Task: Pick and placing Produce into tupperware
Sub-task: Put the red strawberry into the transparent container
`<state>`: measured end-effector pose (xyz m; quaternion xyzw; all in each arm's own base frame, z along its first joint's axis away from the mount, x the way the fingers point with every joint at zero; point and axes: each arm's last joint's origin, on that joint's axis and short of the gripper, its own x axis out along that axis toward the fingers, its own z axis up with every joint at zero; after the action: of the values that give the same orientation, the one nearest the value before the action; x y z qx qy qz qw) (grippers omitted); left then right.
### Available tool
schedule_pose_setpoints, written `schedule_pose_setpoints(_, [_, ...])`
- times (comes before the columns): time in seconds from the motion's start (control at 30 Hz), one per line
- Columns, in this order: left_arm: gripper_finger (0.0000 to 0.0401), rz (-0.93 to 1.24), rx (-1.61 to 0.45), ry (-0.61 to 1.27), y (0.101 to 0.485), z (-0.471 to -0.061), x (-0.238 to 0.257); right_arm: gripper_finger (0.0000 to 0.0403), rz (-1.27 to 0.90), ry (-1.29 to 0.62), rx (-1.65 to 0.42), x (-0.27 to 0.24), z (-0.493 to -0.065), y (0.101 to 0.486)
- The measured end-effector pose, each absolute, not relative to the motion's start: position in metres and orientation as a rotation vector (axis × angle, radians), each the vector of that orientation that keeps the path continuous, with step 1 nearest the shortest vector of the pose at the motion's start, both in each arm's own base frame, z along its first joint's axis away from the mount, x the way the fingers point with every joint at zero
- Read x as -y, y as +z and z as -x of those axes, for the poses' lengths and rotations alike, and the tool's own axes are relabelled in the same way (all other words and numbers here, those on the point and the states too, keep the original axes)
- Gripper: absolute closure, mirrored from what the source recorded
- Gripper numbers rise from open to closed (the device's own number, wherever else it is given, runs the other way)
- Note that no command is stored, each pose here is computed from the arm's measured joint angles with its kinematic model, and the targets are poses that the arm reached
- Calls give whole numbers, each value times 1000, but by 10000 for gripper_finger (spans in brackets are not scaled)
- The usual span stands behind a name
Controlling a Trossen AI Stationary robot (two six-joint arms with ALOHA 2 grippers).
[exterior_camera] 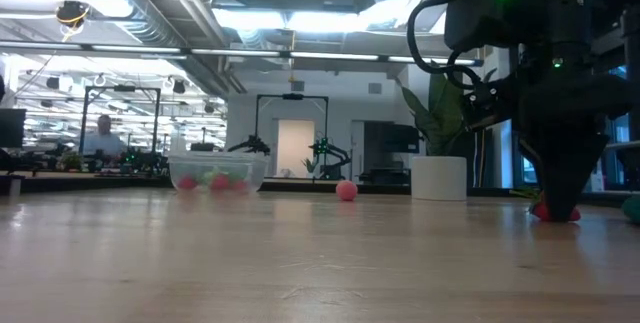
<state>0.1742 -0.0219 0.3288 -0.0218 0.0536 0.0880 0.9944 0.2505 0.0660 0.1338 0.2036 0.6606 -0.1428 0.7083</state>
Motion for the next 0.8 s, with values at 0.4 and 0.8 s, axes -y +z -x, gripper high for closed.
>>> schedule_pose_setpoints(0.4, [93, 44, -107, 176, 329, -174, 22, 248, -458, -303, -1455, -66, -249, 137])
schedule_pose_setpoints(0.8, [93, 44, -106, 176, 329, -174, 22, 250, -601, -204, -1117, -49, -256, 189])
